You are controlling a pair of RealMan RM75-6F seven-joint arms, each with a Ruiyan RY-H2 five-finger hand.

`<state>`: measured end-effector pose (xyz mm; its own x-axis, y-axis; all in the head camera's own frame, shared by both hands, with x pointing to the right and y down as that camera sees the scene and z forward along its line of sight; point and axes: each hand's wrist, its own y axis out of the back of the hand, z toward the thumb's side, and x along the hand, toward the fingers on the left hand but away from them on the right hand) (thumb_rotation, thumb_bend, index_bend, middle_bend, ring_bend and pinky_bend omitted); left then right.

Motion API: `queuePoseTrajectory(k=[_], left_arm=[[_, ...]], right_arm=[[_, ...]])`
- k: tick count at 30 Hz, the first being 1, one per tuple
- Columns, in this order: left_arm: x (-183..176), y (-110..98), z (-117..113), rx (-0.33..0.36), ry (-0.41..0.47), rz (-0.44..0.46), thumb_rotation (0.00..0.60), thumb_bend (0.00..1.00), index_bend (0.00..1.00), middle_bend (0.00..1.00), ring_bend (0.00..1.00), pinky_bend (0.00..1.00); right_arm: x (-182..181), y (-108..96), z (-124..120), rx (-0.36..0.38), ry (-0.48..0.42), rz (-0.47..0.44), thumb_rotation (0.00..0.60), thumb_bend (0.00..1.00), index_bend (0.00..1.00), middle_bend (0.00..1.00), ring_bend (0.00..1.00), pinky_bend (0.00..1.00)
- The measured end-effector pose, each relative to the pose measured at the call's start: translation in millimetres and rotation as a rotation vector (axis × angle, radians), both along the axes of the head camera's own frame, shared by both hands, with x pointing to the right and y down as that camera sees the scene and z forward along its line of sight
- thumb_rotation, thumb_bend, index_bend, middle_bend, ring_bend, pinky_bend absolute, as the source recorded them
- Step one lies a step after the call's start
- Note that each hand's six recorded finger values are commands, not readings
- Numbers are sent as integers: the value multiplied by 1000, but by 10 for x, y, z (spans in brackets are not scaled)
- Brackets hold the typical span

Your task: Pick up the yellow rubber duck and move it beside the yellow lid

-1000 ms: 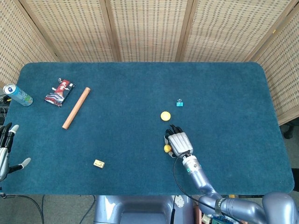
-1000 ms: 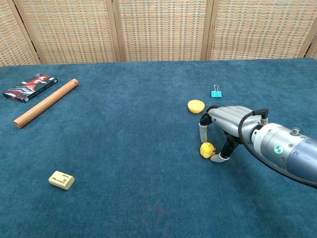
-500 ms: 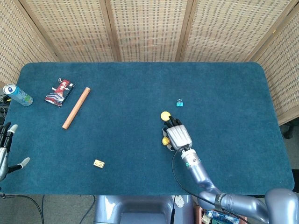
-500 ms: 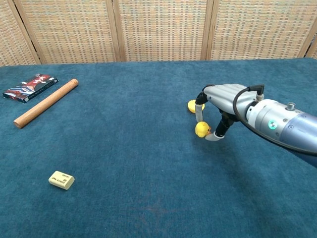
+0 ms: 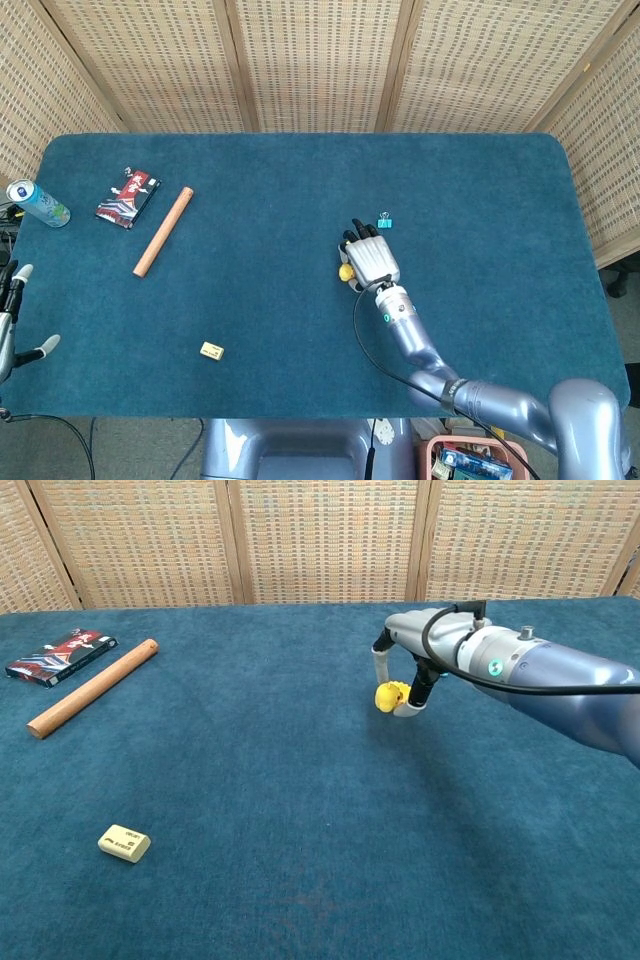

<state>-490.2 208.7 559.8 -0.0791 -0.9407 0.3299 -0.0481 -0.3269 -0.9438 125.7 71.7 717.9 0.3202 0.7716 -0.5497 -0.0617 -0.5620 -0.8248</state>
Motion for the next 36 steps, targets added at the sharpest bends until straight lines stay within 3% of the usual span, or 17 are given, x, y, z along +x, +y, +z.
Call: queuePoseTrajectory(k=[15,31,36], left_arm=[[-85,-42,-21,18,-25,-29,600,107,0,0,0,0],[-64,-52,29,5,-37,-23,600,109,0,0,0,0],[-74,-55,29,6,-36,-29,600,107,0,0,0,0]], right_arm=[[149,-461,332,-26,77,64,600,206,514,212,0,141],[157,-527,475,-42,81,75,600,206,511,213,0,141],[148,-525,509,-43,91,65,600,205,420,168,0,141]])
